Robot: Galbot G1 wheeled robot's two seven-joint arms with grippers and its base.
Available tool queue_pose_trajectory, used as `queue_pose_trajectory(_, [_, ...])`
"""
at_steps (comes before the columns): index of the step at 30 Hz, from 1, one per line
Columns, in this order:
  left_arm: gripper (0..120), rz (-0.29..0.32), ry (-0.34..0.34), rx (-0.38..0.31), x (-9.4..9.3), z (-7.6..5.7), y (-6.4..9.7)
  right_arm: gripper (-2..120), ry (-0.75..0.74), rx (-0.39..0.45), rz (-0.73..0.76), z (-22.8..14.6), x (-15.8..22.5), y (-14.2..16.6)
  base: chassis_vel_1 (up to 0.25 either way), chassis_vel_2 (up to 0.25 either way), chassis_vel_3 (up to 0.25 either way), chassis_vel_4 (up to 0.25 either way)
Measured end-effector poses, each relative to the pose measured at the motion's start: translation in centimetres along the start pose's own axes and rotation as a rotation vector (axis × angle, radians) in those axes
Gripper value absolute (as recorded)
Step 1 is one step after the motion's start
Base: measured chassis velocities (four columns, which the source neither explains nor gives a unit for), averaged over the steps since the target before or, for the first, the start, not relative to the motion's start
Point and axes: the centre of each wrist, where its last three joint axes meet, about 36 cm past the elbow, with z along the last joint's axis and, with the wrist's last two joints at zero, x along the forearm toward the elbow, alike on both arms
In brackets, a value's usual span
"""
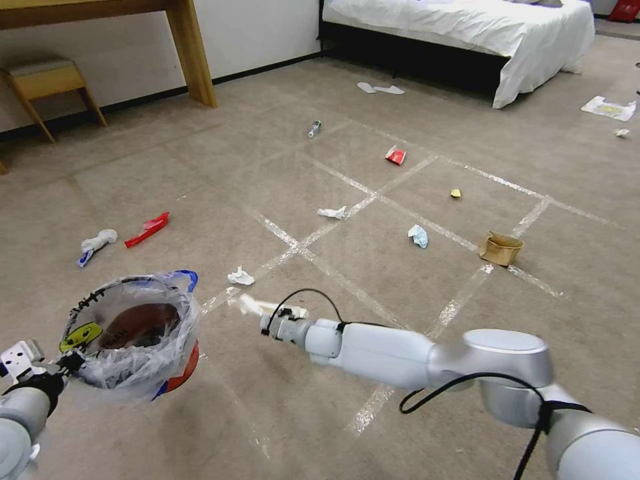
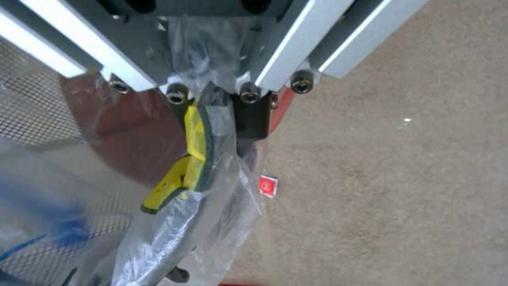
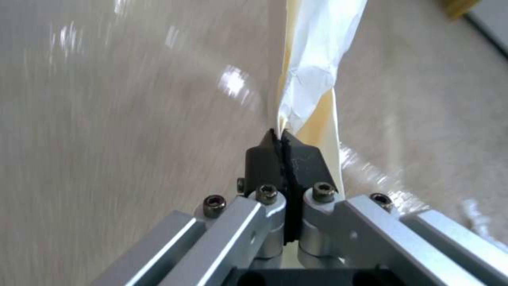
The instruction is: Pick up the trash bin and place the garbage on the floor into it.
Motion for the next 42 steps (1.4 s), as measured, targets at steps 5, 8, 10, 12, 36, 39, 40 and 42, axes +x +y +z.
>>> queue_pose_trajectory(5, [0,0.02,0.001,-0.017,0.6,-0.3,-0.6,0,-0.065,-0.107,0.095,-1.8,4.4,-3.9,0.0,0.0,0.0,0.0])
queue_pose_trajectory(8, [0,0.034,0.002,-0.032,1.0,-0.5,-1.1,0,-0.09,-0.171,0.17,-2.5,8.1,-6.8,0.0,0.0,0.0,0.0])
queue_pose_trajectory(10, [0,0.044,0.002,-0.04,1.4,-0.6,-1.4,0,-0.128,-0.203,0.193,-3.6,10.8,-8.2,0.0,0.0,0.0,0.0])
queue_pose_trajectory(12, [0,0.054,0.005,-0.047,1.7,-0.6,-1.6,0,-0.174,-0.227,0.206,-4.8,13.1,-9.2,0.0,0.0,0.0,0.0])
queue_pose_trajectory(36, [0,0.115,0.037,-0.098,3.7,0.0,-3.4,0,-0.443,-0.469,0.206,-7.6,21.6,-7.5,0.0,0.0,0.0,0.0])
queue_pose_trajectory(39, [0,0.117,0.04,-0.097,3.6,0.1,-3.5,0,-0.471,-0.481,0.206,-7.8,21.8,-7.6,0.0,0.0,0.0,0.0])
queue_pose_trajectory(40, [0,0.117,0.041,-0.097,3.6,0.1,-3.5,0,-0.483,-0.488,0.199,-8.0,21.8,-7.5,0.0,0.0,0.0,0.0])
queue_pose_trajectory(42, [0,0.117,0.041,-0.097,3.6,0.1,-3.5,0,-0.489,-0.493,0.191,-8.1,21.7,-7.3,0.0,0.0,0.0,0.0])
